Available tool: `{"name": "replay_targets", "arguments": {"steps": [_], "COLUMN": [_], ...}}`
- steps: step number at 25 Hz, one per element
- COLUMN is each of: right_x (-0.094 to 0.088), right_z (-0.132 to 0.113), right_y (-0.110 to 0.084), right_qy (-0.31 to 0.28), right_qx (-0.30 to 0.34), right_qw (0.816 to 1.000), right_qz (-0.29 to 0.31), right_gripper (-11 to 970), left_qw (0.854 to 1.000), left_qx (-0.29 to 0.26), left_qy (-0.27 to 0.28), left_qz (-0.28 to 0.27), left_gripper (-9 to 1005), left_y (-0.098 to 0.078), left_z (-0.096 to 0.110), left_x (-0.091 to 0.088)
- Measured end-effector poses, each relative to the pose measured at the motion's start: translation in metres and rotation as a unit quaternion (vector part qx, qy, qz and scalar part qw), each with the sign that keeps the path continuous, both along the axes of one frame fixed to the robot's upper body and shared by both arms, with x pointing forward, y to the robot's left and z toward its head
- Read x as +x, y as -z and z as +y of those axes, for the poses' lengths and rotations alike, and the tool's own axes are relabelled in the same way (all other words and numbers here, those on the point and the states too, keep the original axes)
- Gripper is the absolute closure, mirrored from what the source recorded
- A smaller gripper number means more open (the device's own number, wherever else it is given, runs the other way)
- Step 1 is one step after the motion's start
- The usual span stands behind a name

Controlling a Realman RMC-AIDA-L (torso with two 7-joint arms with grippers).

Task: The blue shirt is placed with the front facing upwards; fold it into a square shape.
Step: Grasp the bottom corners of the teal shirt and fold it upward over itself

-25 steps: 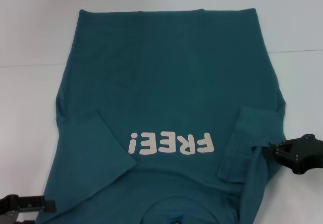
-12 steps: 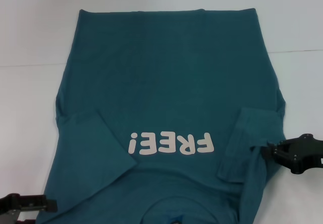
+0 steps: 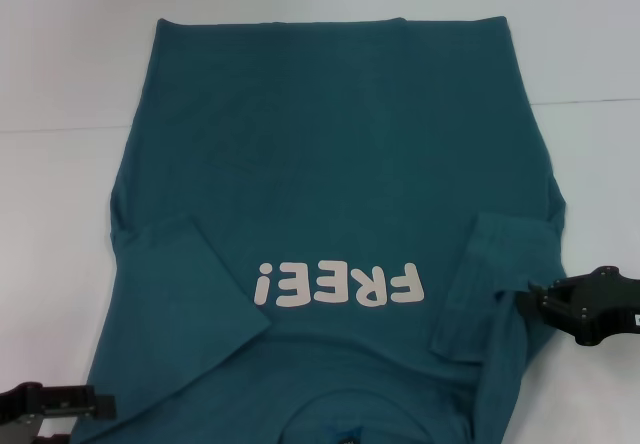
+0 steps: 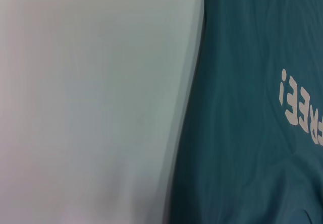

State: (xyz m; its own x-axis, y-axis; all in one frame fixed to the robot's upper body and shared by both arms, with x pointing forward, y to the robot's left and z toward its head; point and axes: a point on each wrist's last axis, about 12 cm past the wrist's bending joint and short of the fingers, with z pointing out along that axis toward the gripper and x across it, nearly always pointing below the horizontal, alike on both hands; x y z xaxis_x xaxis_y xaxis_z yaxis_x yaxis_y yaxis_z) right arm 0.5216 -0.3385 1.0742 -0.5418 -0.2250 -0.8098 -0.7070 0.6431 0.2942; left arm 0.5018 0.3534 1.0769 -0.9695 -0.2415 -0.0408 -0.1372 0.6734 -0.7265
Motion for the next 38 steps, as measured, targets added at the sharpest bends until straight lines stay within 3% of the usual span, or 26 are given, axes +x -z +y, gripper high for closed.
{"name": "replay_targets", "arguments": {"steps": [6,22,38], "right_x": [0.001,0.001,0.002], "right_z": [0.000,0.000,-0.001], "right_y": [0.000,0.000,-0.002], "right_qy": [0.000,0.000,0.004], "right_qx": [-0.001,0.000,0.001], "right_qw": [1.000,1.000,1.000], "right_qz": [-0.001,-0.001,-0.002], "right_gripper": [921,922,921], "left_qw": [1.000,1.000,0.999], "left_qx": [0.000,0.018,0.049], "left_qy": [0.000,0.010,0.017], "left_qz": [-0.001,-0.001,-0.004], "left_gripper": [109,256,785], "left_y": [0.000,0.004,0.004], "left_z": [-0.001,-0.008,-0.012], "left_x": [0.001,0.010,0.020]}}
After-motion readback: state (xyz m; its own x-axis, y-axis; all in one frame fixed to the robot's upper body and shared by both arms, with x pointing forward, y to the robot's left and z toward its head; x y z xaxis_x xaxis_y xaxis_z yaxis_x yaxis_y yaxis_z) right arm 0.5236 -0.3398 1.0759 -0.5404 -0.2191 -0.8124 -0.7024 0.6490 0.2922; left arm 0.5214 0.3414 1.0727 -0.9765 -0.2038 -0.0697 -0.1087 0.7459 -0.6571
